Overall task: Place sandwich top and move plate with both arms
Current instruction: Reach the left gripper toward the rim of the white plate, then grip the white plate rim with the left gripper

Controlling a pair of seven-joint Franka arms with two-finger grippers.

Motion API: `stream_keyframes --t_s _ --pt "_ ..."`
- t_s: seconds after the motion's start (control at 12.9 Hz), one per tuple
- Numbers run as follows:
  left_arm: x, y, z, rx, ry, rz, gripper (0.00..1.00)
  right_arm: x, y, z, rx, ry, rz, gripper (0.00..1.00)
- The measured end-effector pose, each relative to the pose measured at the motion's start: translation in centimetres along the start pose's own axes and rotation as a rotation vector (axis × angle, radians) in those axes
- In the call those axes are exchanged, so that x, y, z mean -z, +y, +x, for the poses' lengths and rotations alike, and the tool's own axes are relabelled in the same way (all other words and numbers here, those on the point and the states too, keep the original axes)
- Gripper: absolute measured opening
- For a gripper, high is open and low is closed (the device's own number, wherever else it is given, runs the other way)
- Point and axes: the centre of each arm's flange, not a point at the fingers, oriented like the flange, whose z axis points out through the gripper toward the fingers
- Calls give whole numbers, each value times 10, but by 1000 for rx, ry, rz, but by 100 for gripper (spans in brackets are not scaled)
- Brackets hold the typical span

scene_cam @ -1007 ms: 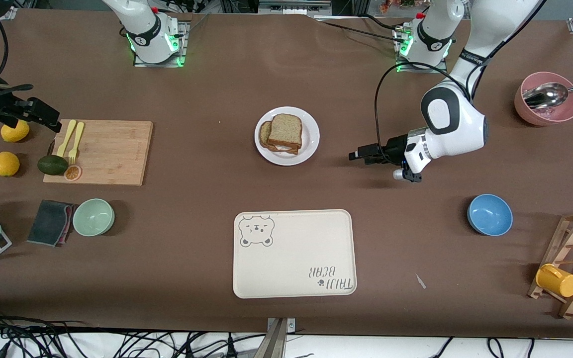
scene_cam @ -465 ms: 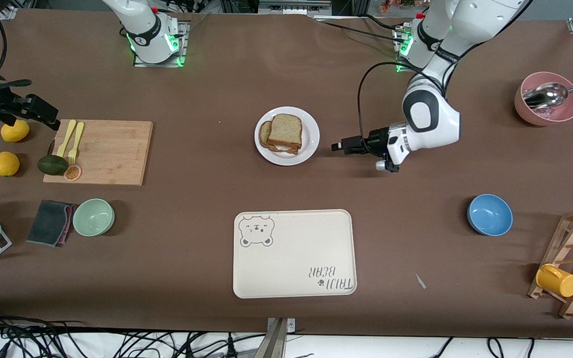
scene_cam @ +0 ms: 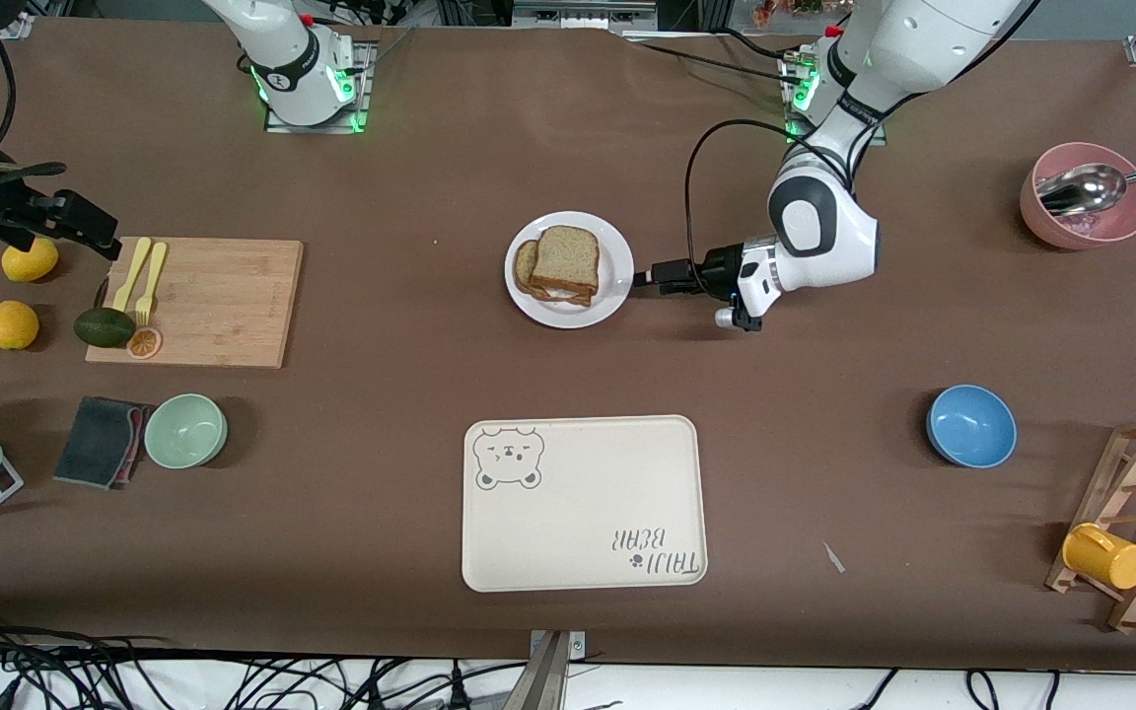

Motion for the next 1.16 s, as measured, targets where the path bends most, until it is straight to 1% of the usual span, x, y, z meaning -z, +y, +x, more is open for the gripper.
stream_keyframes --t_s 0.31,0.54,0.62,0.7,0.77,0.85,1.01,1.16 --pt "-30 -13 -19 -7 27 -21 99 -1 -2 1 4 6 1 100" --pt "-41 -15 -27 -11 8 -25 98 -1 -6 1 11 11 1 100" --pt "-43 -14 -28 -12 5 -26 95 -1 -6 1 11 10 1 100" --pt "-43 -14 -29 -13 4 -26 95 -1 -6 1 11 10 1 100" --pt "-44 -14 -29 -15 3 -26 91 -1 -6 1 11 10 1 100" --pt "-44 -15 -30 -24 1 -25 91 -1 -6 1 11 10 1 100" --pt "-46 -20 -32 -39 -5 -20 78 -1 -6 1 11 9 1 100" --pt "-50 -29 -36 -54 -15 -15 78 -2 -6 1 11 8 1 100"
